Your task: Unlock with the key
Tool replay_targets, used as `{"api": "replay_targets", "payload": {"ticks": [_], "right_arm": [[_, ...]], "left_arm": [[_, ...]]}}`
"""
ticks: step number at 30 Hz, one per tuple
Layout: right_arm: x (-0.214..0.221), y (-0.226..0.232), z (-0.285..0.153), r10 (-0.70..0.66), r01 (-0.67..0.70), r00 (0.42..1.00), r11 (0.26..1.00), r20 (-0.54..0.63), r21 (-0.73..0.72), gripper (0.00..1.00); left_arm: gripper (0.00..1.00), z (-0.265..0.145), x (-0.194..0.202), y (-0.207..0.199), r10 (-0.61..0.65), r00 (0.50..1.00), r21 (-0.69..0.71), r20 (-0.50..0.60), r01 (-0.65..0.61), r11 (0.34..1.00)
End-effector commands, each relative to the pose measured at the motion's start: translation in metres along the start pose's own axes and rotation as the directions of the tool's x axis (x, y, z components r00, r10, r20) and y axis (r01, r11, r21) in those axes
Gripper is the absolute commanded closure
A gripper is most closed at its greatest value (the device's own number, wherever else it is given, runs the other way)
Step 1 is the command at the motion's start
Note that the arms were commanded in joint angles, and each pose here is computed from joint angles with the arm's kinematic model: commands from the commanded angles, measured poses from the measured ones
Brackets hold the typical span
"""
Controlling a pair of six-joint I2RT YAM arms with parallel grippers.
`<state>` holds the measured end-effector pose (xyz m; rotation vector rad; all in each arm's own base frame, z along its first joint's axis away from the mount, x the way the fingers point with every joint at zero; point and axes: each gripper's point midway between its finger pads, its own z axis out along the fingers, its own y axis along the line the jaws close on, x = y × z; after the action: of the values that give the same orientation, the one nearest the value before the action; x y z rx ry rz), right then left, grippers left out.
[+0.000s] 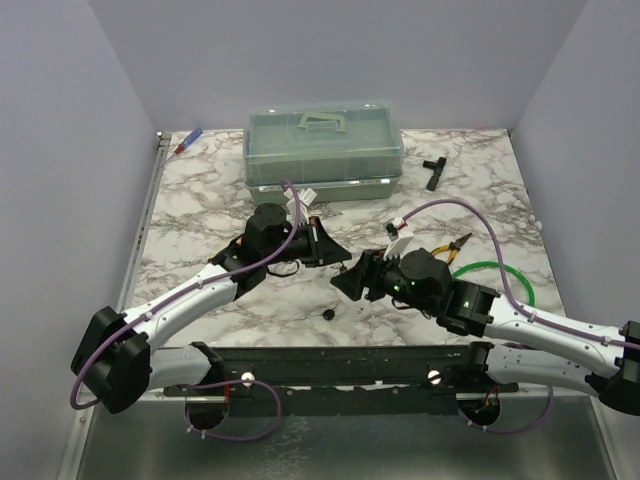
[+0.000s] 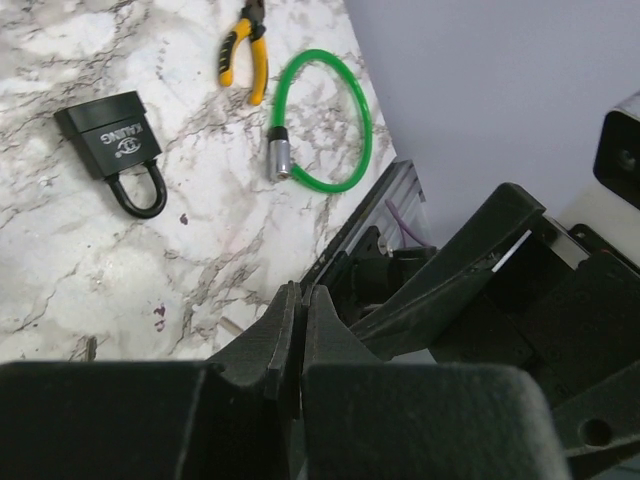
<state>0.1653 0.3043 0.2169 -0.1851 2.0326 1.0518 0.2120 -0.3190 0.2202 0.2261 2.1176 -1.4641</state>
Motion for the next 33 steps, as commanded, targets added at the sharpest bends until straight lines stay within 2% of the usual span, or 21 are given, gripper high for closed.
{"api": "replay_targets", "payload": {"ticks": [1, 9, 16, 25, 30, 33], "right_arm": [[-0.01, 0.023, -0.007, 0.004, 0.001, 0.999, 0.992, 0.044, -0.127, 0.39], [-0.031, 0.033, -0.025, 0.053, -0.025, 0.989, 0.981, 0.141, -0.193, 0.4], [-0.044, 0.024, -0.034, 0.063, -0.031, 0.976, 0.988, 0.208, -0.154, 0.42], [-0.048, 0.048, -0.029, 0.036, 0.015, 0.979, 0.969, 0.201, -0.245, 0.49], [-0.054, 0.057, -0.032, 0.042, 0.022, 0.974, 0.96, 0.224, -0.28, 0.59], [-0.057, 0.061, -0.034, 0.044, 0.027, 0.972, 0.955, 0.23, -0.296, 0.6]], "left_arm": [[1.0, -0.013, -0.013, -0.04, 0.097, 0.995, 0.129, 0.03, -0.1, 0.987], [1.0, -0.023, -0.019, -0.061, 0.12, 0.991, 0.192, 0.058, -0.129, 0.973], [1.0, -0.036, -0.028, -0.088, 0.132, 0.987, 0.251, 0.087, -0.15, 0.956], [1.0, -0.045, -0.028, -0.106, 0.126, 0.988, 0.32, 0.091, -0.149, 0.936], [1.0, -0.046, -0.026, -0.108, 0.128, 0.988, 0.337, 0.09, -0.151, 0.929], [1.0, -0.046, -0.025, -0.109, 0.129, 0.988, 0.344, 0.09, -0.152, 0.926]]}}
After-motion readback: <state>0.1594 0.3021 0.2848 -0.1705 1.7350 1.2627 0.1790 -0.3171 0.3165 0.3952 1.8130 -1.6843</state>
